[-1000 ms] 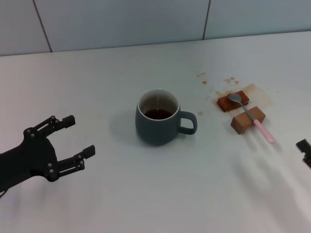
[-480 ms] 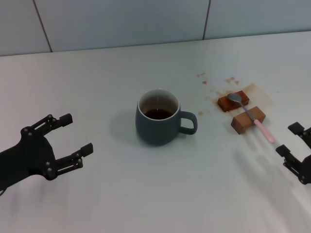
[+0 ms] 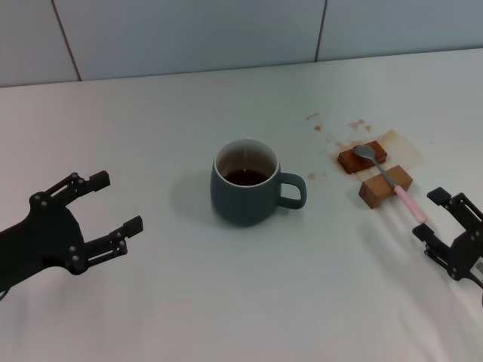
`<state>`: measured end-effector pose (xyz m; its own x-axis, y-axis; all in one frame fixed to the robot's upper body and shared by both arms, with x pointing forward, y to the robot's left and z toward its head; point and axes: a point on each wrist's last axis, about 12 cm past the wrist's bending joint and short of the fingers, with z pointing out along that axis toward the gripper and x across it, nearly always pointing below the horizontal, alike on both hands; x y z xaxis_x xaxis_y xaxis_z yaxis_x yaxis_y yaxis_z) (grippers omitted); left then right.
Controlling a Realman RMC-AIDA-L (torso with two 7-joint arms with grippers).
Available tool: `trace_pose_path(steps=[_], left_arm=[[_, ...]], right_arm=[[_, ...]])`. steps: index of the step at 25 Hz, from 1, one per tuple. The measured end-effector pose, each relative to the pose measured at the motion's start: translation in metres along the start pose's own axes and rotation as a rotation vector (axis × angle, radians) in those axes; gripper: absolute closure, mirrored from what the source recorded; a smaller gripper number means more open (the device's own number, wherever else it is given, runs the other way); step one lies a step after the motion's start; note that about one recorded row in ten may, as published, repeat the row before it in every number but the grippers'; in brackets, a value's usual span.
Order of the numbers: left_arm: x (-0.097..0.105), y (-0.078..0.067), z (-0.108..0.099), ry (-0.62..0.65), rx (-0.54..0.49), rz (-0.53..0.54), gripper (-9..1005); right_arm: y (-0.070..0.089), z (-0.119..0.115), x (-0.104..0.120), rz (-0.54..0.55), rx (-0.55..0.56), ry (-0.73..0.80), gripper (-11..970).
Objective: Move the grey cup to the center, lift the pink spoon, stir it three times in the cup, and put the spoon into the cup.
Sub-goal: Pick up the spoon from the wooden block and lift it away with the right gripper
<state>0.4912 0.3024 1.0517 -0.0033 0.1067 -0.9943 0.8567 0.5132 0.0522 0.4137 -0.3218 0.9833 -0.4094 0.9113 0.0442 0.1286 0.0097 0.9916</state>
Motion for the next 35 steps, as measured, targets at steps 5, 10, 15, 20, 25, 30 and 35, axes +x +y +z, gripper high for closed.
trace_pose_path(steps=[5, 10, 15, 20, 25, 30, 35], left_arm=[[-0.001, 0.001, 0.001, -0.008, -0.006, 0.003, 137], [-0.003, 0.003, 0.001, -0.018, -0.016, 0.005, 137], [-0.003, 0.003, 0.001, -0.022, -0.021, 0.005, 136], [-0.003, 0.004, 0.000, -0.029, -0.031, 0.005, 136], [-0.004, 0.004, -0.001, -0.037, -0.037, 0.005, 136], [-0.004, 0.004, -0.001, -0.039, -0.038, 0.005, 137], [-0.005, 0.004, 0.000, -0.045, -0.037, 0.006, 136]], right_arm=[[0.003, 0.010, -0.002, -0.001, 0.005, 0.009, 144], [0.004, 0.016, -0.004, -0.006, 0.013, 0.010, 144], [0.005, 0.024, -0.006, -0.012, 0.022, 0.012, 144], [0.007, 0.030, -0.007, -0.018, 0.021, 0.017, 144], [0.008, 0.033, -0.007, -0.020, 0.025, 0.021, 144], [0.007, 0.033, -0.007, -0.020, 0.031, 0.019, 144], [0.007, 0.034, -0.007, -0.019, 0.033, 0.018, 187]])
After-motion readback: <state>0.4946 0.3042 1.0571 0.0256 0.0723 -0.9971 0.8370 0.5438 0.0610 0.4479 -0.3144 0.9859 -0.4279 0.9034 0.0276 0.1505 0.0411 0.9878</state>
